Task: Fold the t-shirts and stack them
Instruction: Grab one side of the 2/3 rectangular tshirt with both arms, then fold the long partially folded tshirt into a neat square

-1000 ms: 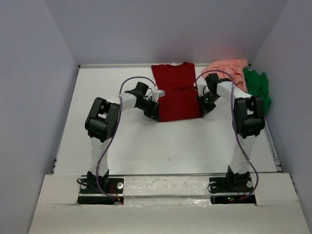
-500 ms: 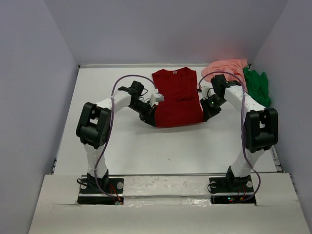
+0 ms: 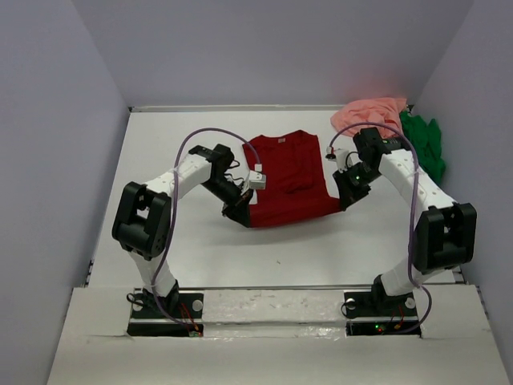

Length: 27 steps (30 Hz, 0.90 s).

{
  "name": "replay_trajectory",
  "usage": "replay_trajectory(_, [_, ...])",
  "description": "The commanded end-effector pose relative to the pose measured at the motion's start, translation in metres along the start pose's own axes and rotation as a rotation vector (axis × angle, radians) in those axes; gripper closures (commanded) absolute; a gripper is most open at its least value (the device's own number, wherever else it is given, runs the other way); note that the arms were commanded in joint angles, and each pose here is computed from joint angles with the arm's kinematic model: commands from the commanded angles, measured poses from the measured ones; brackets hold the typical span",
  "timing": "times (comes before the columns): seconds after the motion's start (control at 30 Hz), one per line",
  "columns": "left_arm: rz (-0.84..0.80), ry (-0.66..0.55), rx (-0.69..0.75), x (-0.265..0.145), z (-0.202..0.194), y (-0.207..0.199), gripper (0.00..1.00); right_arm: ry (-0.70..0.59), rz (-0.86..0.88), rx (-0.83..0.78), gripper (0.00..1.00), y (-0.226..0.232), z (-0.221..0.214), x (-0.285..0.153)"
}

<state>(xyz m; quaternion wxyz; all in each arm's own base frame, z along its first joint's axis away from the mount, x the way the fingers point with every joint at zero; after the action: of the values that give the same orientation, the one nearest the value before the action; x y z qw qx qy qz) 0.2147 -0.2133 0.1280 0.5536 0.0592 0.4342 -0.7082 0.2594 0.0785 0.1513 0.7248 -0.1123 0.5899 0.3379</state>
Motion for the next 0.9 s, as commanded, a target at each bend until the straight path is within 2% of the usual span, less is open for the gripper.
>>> replay_trajectory(0.0, [0.003,0.048,0.022,-0.014,-0.006,-0.023,1.0,0.008,-0.063,-0.047,1.0,-0.003,-0.009,-0.022])
replay_trajectory(0.5, [0.135,0.036,0.092,-0.041,0.046,0.0,1.0,-0.044,-0.102,-0.111,1.0,-0.025,0.042,-0.039])
replay_trajectory(0.87, [0.175,0.018,0.08,-0.05,0.063,0.025,1.0,-0.101,-0.149,-0.132,1.0,-0.05,0.082,-0.036])
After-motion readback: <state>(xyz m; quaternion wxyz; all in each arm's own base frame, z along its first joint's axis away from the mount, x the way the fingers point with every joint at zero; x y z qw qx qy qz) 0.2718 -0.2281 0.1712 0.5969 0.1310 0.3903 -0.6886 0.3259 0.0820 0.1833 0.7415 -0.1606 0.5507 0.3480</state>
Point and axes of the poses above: each gripper's point midway between its finger pads, its own x axis out along the fingers, its own y axis along the line the jaws close on, z = x × y, the point moved 3 cm from there along -x, back along the fingers, and after that the axes turned 5 degrees about -x, right-handed, at the moved point
